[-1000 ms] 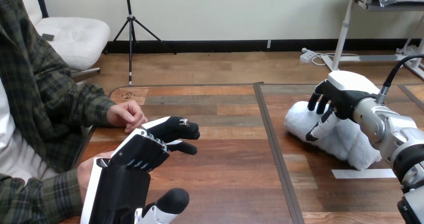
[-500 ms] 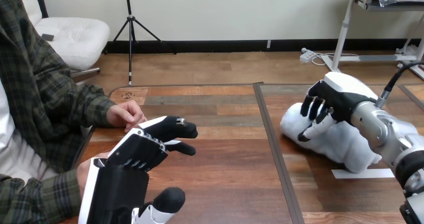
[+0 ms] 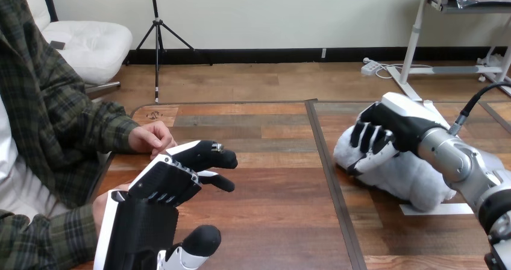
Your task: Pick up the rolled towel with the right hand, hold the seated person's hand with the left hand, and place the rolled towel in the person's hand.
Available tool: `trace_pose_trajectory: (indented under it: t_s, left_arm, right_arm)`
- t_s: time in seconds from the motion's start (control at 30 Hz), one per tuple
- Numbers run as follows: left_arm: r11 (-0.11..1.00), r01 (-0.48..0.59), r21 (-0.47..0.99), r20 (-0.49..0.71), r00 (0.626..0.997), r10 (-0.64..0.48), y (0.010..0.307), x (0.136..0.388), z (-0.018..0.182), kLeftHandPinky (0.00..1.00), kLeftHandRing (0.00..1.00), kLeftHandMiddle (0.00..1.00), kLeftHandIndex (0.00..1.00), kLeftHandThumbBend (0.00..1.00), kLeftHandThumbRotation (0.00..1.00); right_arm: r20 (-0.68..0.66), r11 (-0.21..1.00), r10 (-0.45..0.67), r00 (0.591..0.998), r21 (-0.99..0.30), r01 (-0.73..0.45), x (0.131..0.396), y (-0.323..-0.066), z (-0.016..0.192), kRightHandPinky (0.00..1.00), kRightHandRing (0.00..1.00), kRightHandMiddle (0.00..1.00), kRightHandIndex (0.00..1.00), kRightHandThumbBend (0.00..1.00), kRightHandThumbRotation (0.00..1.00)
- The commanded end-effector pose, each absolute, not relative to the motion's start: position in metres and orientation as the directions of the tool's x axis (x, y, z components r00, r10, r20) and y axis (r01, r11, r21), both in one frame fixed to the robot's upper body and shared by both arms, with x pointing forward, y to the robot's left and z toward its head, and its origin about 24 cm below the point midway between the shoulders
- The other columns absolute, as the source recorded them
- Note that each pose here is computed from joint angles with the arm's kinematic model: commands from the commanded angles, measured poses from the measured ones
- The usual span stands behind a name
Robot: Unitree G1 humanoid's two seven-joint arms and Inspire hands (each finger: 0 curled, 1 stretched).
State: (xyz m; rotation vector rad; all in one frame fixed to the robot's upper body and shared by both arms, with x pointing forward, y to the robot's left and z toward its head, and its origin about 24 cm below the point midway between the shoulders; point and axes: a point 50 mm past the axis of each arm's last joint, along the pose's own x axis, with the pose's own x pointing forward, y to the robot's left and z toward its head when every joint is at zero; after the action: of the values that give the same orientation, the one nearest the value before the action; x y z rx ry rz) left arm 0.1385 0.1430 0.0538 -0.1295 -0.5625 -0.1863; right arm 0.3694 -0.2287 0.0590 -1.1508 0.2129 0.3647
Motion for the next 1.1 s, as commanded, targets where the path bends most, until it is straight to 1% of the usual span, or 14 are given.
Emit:
trace_pose_trajectory:
  t_s: [0.0, 0.1, 0.2, 0.3, 0.4, 0.47, 0.7, 0.77, 1.0, 1.07]
  left_arm:
    - [0.975, 0.208, -0.083, 0.625, 0.773, -0.112, 0.137, 0.143, 0.071, 0.52, 0.66, 0.67, 0.67, 0.87, 0.59]
    - [0.975, 0.208, -0.083, 0.624, 0.774, -0.112, 0.138, 0.144, 0.071, 0.51, 0.66, 0.67, 0.67, 0.88, 0.59]
    - [0.976, 0.204, -0.074, 0.624, 0.773, -0.114, 0.138, 0.144, 0.070, 0.51, 0.66, 0.66, 0.66, 0.89, 0.60]
    - [0.976, 0.204, -0.072, 0.620, 0.776, -0.116, 0.138, 0.144, 0.070, 0.51, 0.66, 0.66, 0.66, 0.89, 0.60]
    - [0.977, 0.203, -0.069, 0.618, 0.778, -0.118, 0.138, 0.144, 0.070, 0.51, 0.65, 0.66, 0.66, 0.89, 0.60]
    - [0.977, 0.203, -0.067, 0.620, 0.776, -0.119, 0.138, 0.144, 0.070, 0.51, 0.65, 0.66, 0.66, 0.88, 0.60]
    - [0.974, 0.213, -0.080, 0.610, 0.783, -0.121, 0.137, 0.146, 0.068, 0.51, 0.66, 0.67, 0.66, 0.89, 0.60]
    - [0.975, 0.208, -0.079, 0.613, 0.782, -0.117, 0.136, 0.146, 0.068, 0.51, 0.66, 0.67, 0.66, 0.89, 0.60]
    - [0.973, 0.215, -0.083, 0.603, 0.789, -0.123, 0.135, 0.148, 0.067, 0.52, 0.66, 0.67, 0.66, 0.90, 0.60]
    - [0.973, 0.217, -0.084, 0.600, 0.790, -0.125, 0.135, 0.148, 0.067, 0.52, 0.66, 0.67, 0.66, 0.90, 0.60]
  right_arm:
    - [-0.368, 0.370, 0.236, 0.899, -0.822, -0.434, 0.363, -0.223, 0.050, 0.44, 0.45, 0.48, 0.47, 0.85, 0.00]
    - [-0.347, 0.367, 0.264, 0.900, -0.826, -0.427, 0.363, -0.223, 0.055, 0.44, 0.46, 0.49, 0.47, 0.85, 0.00]
    - [-0.326, 0.356, 0.289, 0.900, -0.836, -0.417, 0.364, -0.223, 0.061, 0.46, 0.47, 0.50, 0.49, 0.89, 0.00]
    - [-0.317, 0.348, 0.305, 0.898, -0.841, -0.415, 0.365, -0.225, 0.067, 0.47, 0.49, 0.53, 0.52, 0.90, 0.01]
    - [-0.311, 0.338, 0.320, 0.895, -0.845, -0.415, 0.366, -0.227, 0.074, 0.48, 0.51, 0.57, 0.56, 0.91, 0.04]
    - [-0.313, 0.330, 0.327, 0.892, -0.846, -0.418, 0.366, -0.228, 0.078, 0.52, 0.57, 0.62, 0.61, 0.93, 0.10]
    - [-0.281, 0.303, 0.375, 0.883, -0.863, -0.404, 0.367, -0.233, 0.097, 0.62, 0.67, 0.69, 0.69, 0.96, 0.23]
    - [-0.268, 0.299, 0.391, 0.880, -0.868, -0.397, 0.366, -0.233, 0.102, 0.67, 0.71, 0.72, 0.73, 0.97, 0.29]
    - [-0.220, 0.287, 0.429, 0.876, -0.886, -0.363, 0.366, -0.235, 0.127, 0.75, 0.78, 0.79, 0.81, 0.98, 0.36]
    - [-0.211, 0.290, 0.431, 0.877, -0.888, -0.356, 0.365, -0.235, 0.132, 0.77, 0.81, 0.82, 0.84, 0.99, 0.41]
